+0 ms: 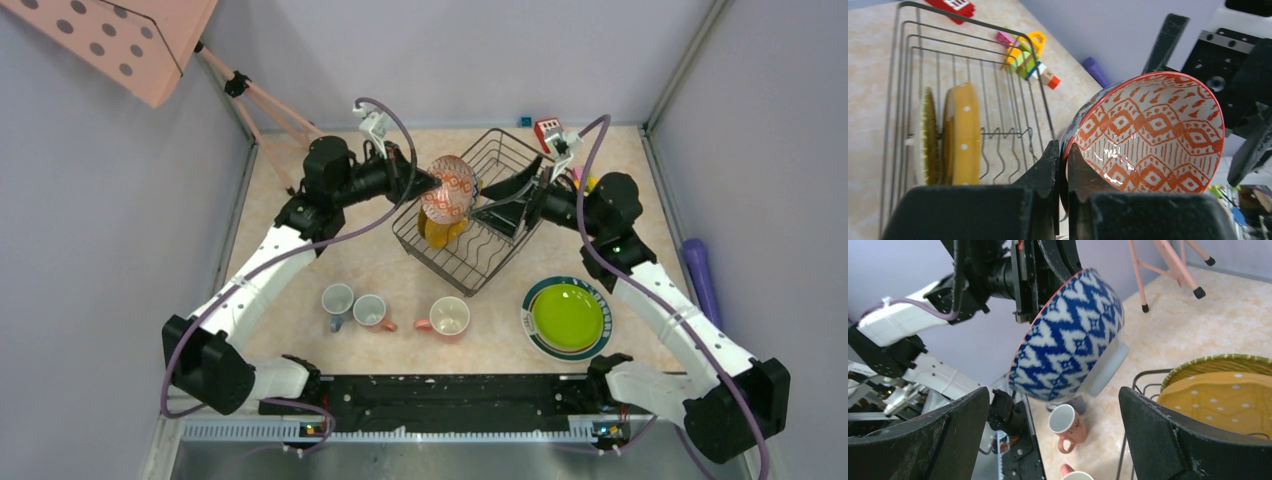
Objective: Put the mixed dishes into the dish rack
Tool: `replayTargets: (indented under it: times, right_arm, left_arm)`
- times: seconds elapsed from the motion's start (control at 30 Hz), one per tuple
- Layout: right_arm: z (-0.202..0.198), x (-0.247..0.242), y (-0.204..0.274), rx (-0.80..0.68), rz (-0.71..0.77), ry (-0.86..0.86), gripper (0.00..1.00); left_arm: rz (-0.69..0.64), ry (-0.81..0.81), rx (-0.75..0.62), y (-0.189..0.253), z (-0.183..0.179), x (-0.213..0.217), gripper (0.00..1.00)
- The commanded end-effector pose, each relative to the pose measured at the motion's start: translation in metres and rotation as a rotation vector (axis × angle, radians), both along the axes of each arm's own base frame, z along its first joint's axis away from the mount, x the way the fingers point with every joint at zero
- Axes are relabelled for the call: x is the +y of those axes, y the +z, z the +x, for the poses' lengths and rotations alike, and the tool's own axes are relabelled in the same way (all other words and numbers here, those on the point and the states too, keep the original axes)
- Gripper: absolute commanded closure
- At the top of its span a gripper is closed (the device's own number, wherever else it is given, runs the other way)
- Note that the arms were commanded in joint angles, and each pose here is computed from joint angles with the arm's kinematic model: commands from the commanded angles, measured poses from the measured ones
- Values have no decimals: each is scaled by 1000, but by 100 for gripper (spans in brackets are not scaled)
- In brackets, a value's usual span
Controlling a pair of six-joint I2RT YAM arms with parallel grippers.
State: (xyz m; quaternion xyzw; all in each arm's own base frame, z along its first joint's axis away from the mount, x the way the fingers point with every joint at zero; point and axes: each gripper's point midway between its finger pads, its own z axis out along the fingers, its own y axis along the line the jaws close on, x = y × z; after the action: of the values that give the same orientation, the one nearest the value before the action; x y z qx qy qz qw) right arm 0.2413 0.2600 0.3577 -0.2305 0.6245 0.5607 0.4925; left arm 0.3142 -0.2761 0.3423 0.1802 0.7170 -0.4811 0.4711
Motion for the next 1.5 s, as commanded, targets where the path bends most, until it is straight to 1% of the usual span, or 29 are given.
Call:
replayTargets:
  times: [0.0,0.17,0.3,0.63,1.03,1.17,1.2,1.23,1.27,1.3,1.37,1.4,1.47]
  right_arm:
    - [-11,-1,34,-43,105,15,1]
    - [6,-3,27,62,115,-69,1]
    - [1,0,32,87,160,-31,1]
    - [-5,7,32,106,173,10,1]
    - [4,11,24,155,174,-33,11]
    - [5,14,20,161,160,-27,32]
    - [6,14,19,163,158,-28,39]
    - [7,15,17,166,155,-28,51]
    - [7,15,17,167,151,-29,61]
    - [8,15,16,169,146,-30,69]
    - [11,15,14,176,134,-43,82]
    - [13,15,14,179,131,-53,86]
    - [19,12,12,186,122,-92,90]
  left_arm:
    - [-128,-140,-74,46,-23,-14,100]
    - [-137,-134,-86,50,-25,-12,100]
    - [-137,-127,-89,50,-25,-11,100]
    - [-130,-120,-96,47,-19,-13,100]
    - [-116,-109,-116,42,-13,-14,100]
    - [-101,-94,-124,41,-9,-14,100]
    - [-99,-88,-127,41,-8,-13,100]
    - [-97,-85,-128,41,-8,-13,100]
    - [-95,-81,-127,41,-7,-13,100]
    - [-93,-77,-126,40,-6,-12,100]
    - [-88,-75,-125,39,-5,-12,100]
    - [-82,-68,-121,37,-4,-11,96]
    - [-68,-41,-107,33,0,-9,81]
